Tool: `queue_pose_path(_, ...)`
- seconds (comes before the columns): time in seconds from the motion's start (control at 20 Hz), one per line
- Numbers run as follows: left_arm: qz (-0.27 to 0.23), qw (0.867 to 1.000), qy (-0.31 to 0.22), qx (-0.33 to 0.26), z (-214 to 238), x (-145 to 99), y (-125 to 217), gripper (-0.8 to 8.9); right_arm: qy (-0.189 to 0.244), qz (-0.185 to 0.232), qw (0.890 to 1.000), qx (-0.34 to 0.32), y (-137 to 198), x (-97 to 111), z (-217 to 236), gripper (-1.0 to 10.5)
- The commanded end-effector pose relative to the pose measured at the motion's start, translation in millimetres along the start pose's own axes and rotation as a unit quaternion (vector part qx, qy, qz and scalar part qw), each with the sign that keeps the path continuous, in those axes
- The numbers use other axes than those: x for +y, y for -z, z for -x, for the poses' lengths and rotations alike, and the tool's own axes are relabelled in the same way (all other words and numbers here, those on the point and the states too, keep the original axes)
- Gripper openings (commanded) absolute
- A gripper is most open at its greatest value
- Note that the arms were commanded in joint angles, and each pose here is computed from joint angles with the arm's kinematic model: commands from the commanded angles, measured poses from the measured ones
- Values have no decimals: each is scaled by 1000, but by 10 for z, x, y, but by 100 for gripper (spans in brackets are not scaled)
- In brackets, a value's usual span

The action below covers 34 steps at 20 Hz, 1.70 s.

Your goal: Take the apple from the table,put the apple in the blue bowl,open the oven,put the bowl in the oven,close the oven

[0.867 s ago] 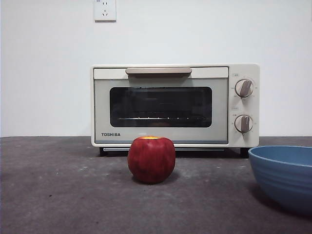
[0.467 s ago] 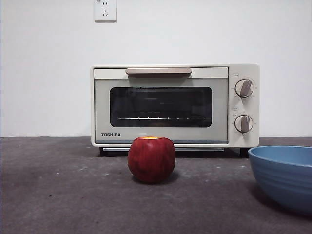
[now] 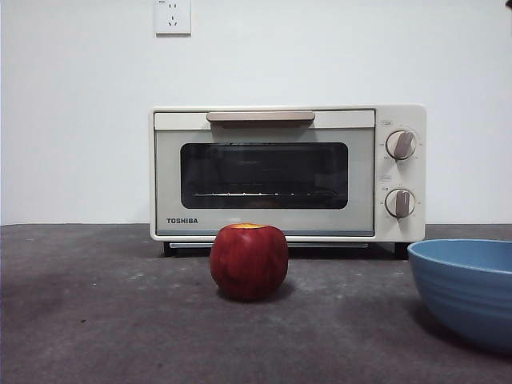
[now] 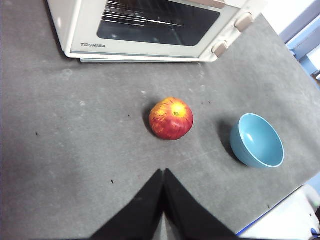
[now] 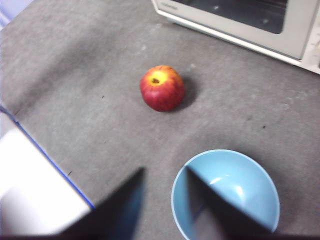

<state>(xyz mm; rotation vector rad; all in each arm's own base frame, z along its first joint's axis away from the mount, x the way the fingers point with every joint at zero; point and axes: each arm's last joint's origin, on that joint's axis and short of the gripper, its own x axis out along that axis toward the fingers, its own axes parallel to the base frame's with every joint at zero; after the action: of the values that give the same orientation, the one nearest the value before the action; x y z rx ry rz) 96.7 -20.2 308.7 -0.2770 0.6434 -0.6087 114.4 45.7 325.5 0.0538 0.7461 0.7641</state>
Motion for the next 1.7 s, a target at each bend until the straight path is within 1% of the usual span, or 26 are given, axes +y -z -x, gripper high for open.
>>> queue_pose_path(0.05,-16,1000,3,-9,31,-29,-45,7,-14,-2,1000,-2,-67,29,-27,328)
queue_pose_path(0.2,-16,1000,3,-9,31,-29,-46,7,-36,0,999,7,-157,47,-174,328)
queue_pose_path(0.35,-16,1000,3,-9,31,-29,-46,7,-64,12,998,11,-337,94,-431,328)
queue_pose_path(0.5,-16,1000,3,-10,31,-29,-47,7,-62,28,997,42,-554,150,-742,328)
queue_pose_path(0.75,-16,1000,3,-9,31,-29,-46,7,-74,39,991,100,-912,209,-1344,331)
queue_pose_path(0.95,-16,1000,3,-10,31,-29,-47,7,-54,46,988,137,-1022,237,-1781,342)
queue_pose_path(1.15,-16,1000,3,-10,31,-29,-47,7,-19,60,983,175,-948,241,-2128,361)
queue_pose_path(1.2,-17,1000,3,-10,31,-30,-48,7,-17,62,981,181,-923,240,-2196,362)
queue_pose_path(1.35,-17,1000,3,-11,31,-30,-50,7,-19,68,980,189,-865,247,-2396,364)
queue_pose_path(1.45,-17,1000,3,-11,31,-30,-50,7,1,75,979,192,-829,245,-2501,374)
queue_pose_path(1.6,-17,1000,3,-11,31,-30,-50,7,20,82,978,190,-801,237,-2598,374)
queue_pose_path(1.7,-17,1000,3,-11,31,-30,-49,7,22,80,977,197,-773,219,-2652,379)
